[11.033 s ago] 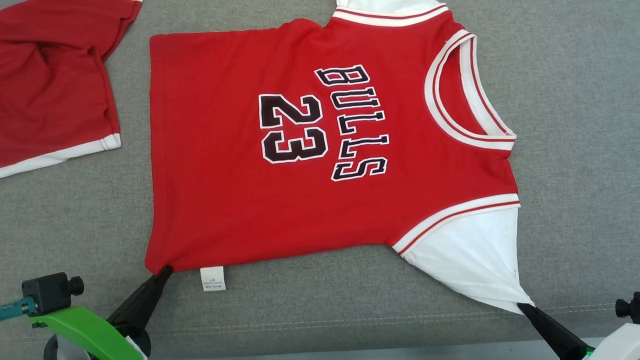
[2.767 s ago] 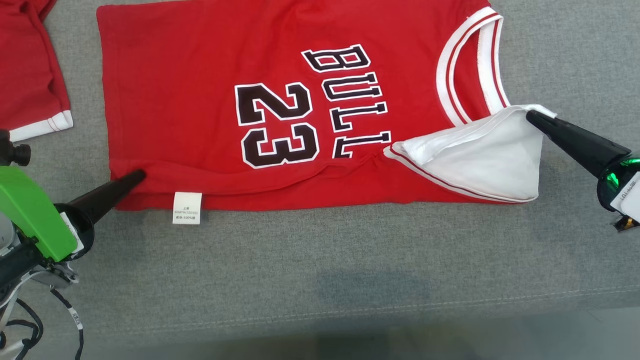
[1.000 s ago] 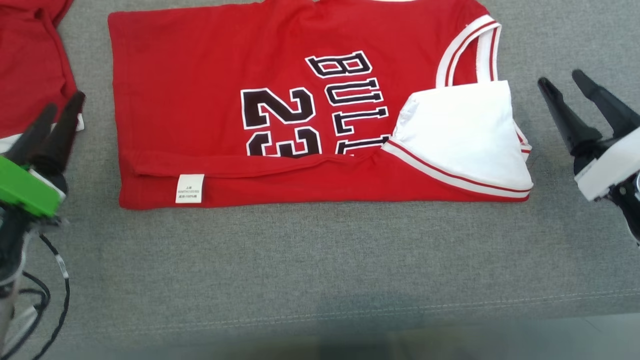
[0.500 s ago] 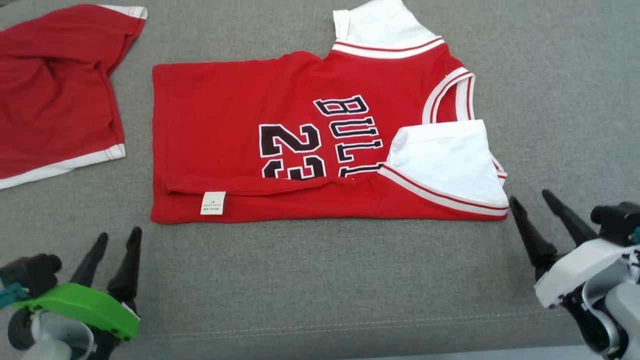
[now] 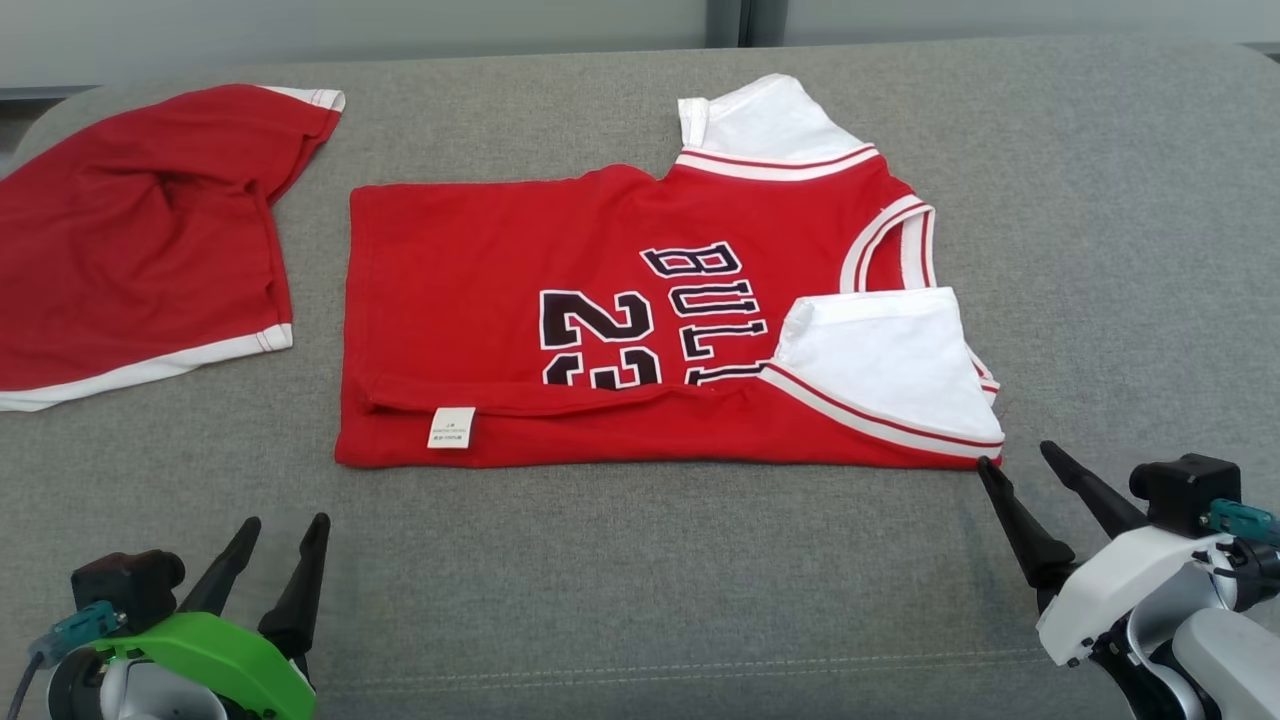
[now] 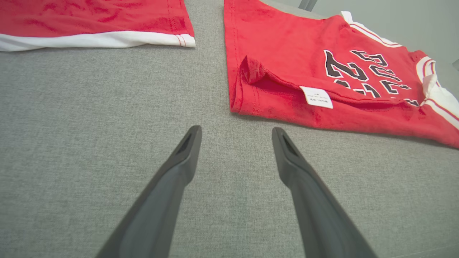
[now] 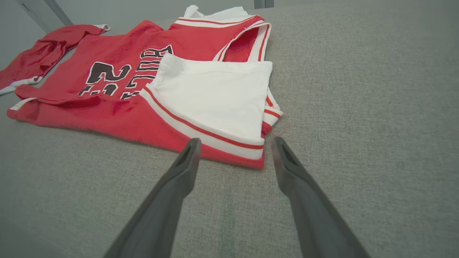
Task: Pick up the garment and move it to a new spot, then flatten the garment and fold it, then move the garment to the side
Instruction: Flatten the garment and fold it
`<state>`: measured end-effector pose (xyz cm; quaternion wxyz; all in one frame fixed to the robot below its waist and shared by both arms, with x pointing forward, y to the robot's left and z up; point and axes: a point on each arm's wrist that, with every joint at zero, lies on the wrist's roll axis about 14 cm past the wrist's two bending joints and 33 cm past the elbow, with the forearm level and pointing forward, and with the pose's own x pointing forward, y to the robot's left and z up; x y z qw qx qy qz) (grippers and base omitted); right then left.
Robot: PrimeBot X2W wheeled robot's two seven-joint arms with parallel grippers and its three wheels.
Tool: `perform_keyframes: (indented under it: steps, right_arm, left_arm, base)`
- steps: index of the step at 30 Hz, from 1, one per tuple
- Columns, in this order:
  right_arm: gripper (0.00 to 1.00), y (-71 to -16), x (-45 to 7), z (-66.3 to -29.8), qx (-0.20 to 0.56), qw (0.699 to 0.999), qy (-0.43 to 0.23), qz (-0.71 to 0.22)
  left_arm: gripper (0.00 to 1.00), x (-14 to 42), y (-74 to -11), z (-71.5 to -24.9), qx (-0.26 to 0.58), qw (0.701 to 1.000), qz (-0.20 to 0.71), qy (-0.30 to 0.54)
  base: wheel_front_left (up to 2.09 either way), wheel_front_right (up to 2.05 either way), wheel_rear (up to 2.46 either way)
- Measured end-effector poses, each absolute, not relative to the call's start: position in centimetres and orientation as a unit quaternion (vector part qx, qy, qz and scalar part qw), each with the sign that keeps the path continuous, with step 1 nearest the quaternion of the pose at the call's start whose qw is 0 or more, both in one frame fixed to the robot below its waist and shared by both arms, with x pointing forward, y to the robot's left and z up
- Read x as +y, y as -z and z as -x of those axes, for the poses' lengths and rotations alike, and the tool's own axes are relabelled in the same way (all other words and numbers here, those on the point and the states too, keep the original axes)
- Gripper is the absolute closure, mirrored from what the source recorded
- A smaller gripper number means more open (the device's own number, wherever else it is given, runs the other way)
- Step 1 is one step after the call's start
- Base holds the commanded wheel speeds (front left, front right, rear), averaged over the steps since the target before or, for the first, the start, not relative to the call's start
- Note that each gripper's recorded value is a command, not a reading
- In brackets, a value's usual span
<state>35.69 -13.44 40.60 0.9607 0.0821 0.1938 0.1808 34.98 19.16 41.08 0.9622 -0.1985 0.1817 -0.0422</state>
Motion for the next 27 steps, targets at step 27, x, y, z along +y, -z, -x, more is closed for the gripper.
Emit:
perform_keyframes:
  steps: [27]
  right_arm:
    - [0.06,-35.1,-12.0,-39.4,0.324,0.913,-0.248,-0.003]
  left_arm:
    - [0.00,16.3,-36.9,-38.4,0.314,0.935,0.095,0.132]
  base:
    - [0.00,0.00,0.00]
